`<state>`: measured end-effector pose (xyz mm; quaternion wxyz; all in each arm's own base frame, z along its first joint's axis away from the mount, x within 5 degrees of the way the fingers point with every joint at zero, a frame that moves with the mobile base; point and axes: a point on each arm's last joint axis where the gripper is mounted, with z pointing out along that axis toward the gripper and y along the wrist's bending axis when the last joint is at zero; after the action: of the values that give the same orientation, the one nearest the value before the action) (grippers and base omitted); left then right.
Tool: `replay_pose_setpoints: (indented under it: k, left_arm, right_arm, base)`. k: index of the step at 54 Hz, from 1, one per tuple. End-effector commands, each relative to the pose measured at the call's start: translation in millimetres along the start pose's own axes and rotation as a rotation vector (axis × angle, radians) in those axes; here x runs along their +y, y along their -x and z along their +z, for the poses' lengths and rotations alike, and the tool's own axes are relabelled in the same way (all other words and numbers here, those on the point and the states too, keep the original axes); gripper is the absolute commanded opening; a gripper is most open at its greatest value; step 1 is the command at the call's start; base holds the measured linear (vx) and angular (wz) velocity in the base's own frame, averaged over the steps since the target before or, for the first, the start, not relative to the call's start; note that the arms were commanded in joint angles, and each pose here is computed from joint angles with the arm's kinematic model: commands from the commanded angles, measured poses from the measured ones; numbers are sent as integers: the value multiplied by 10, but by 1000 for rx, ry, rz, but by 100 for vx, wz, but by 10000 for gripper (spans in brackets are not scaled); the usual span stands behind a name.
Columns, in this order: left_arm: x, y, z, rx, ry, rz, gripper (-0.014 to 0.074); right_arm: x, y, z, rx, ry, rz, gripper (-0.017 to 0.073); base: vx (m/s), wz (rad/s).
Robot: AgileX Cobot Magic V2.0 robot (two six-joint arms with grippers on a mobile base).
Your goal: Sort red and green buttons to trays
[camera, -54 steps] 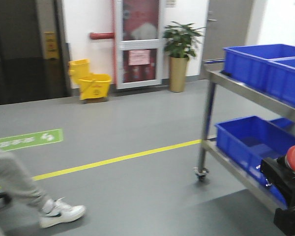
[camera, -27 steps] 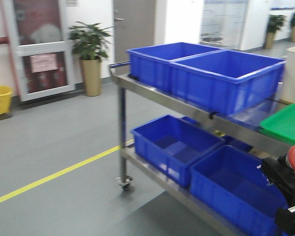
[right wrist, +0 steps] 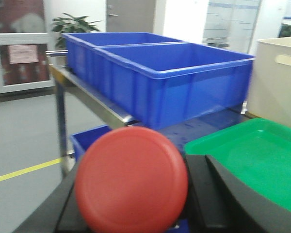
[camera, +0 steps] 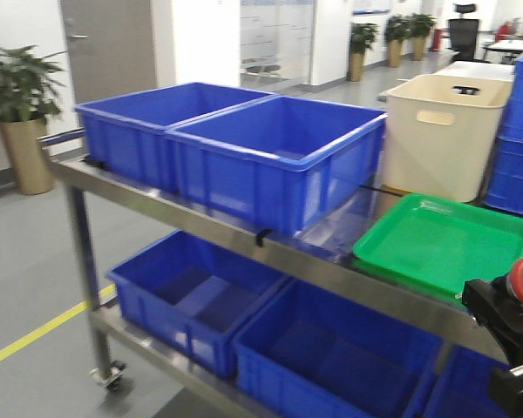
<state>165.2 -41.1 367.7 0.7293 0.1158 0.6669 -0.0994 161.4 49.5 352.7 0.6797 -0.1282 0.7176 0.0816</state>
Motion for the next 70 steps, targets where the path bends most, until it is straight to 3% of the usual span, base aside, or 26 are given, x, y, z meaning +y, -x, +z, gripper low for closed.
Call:
replay_pose_setpoints:
  k: [1,49,70]
  left_arm:
    - [-40,173,-13,-88,-44,-15,-3]
    - [-39,173,-13,-87,-43,-15,-3]
    - [-40,173,-13,-88,-44,-15,-3]
  right_arm:
    - [8,221,-39,-131,14,-12,-9]
    - [8,221,-39,-131,14,-12,-9]
    - [8,221,-39,-131,14,-12,-9]
  base:
    - [34,-43]
    - [25,-58]
    - [19,-23]
